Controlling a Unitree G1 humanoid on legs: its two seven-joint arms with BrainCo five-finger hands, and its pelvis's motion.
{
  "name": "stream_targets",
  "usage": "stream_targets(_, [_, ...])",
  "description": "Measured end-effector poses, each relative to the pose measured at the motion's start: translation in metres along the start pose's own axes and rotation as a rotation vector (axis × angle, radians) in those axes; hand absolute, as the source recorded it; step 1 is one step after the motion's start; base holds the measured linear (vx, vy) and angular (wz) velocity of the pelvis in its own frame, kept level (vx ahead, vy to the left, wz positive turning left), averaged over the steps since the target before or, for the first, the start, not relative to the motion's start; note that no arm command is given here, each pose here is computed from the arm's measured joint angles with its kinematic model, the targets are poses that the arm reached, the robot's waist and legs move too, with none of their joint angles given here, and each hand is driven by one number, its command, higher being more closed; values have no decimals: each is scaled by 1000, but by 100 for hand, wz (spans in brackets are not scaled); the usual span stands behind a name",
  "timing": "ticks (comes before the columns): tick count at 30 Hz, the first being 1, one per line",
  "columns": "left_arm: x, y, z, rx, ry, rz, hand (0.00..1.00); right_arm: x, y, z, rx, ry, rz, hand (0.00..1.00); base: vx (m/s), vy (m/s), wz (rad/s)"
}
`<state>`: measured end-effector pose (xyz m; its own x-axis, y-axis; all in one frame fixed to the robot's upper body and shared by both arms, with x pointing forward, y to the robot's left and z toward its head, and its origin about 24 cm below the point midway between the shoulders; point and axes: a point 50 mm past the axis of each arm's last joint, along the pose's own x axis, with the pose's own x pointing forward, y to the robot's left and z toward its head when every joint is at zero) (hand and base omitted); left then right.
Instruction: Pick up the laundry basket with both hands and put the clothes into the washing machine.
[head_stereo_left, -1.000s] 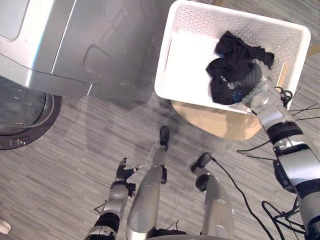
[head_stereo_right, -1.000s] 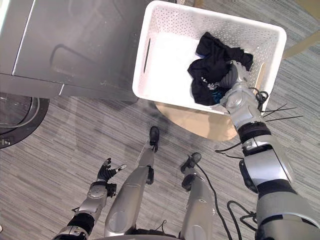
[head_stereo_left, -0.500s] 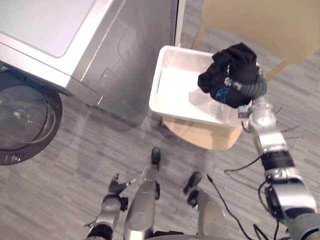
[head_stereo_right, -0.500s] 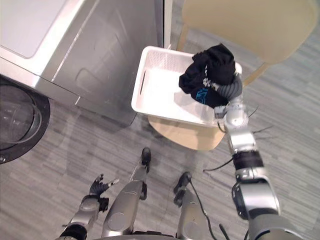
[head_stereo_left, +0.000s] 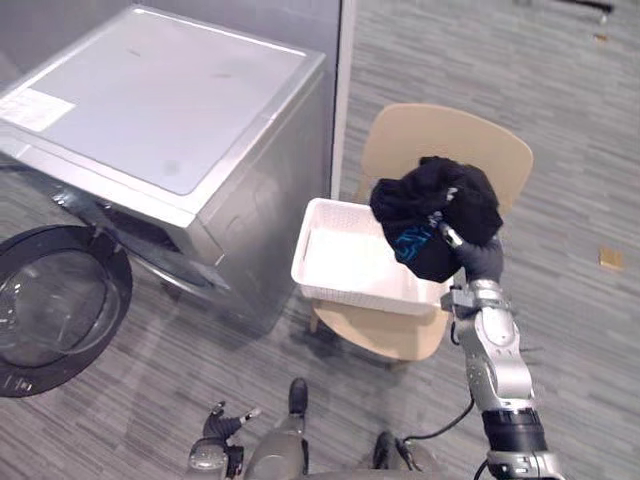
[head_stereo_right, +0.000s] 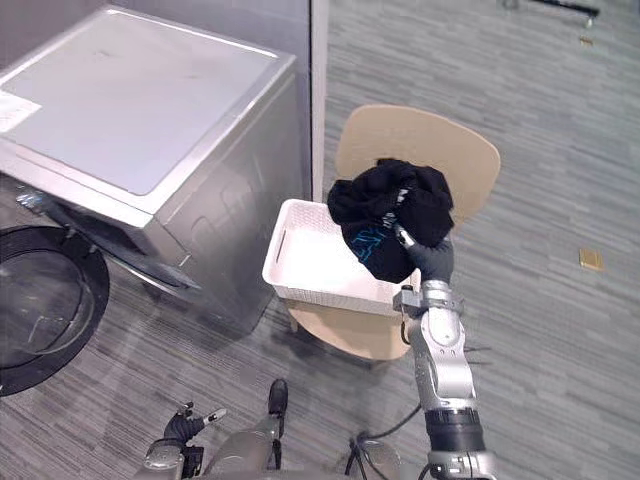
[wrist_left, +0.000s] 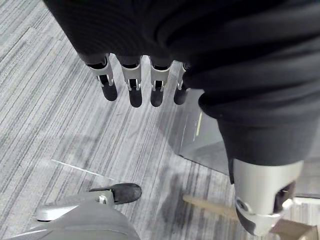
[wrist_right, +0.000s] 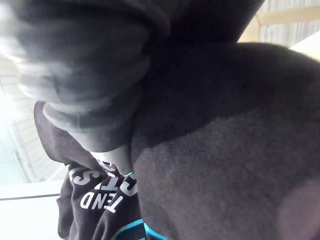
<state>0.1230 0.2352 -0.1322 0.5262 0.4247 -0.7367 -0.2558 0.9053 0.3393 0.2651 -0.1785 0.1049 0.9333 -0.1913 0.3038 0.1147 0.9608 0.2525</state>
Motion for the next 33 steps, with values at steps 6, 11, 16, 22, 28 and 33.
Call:
stream_targets(6, [-22, -25, 50, -201, -228, -34, 0, -4, 11, 7, -2, -26, 57, 100, -220, -178, 101])
stream_targets(11, [-47, -15, 108, -294, -532, -59, 0, -2, 16, 11, -21, -42, 119, 100, -131, -8, 62])
stream_targets(16, [-84, -20, 176, -326, -886, -226, 0, 5, 29, 1, -28, -1, 253, 100, -98, 96, 49])
stream_targets(22, [-114, -52, 206, -137, -1087, -451, 0, -5, 58, -33, -20, 162, 462, 100, -57, 59, 23])
stream_targets(28, [-140, -78, 228, 209, -1312, -530, 0, -15, 72, -55, 20, 296, 599, 100, -72, 0, -6])
stream_targets(33, [-138, -87, 225, 472, -1380, -493, 100, -22, 70, -66, 72, 374, 635, 100, 2, -32, -8])
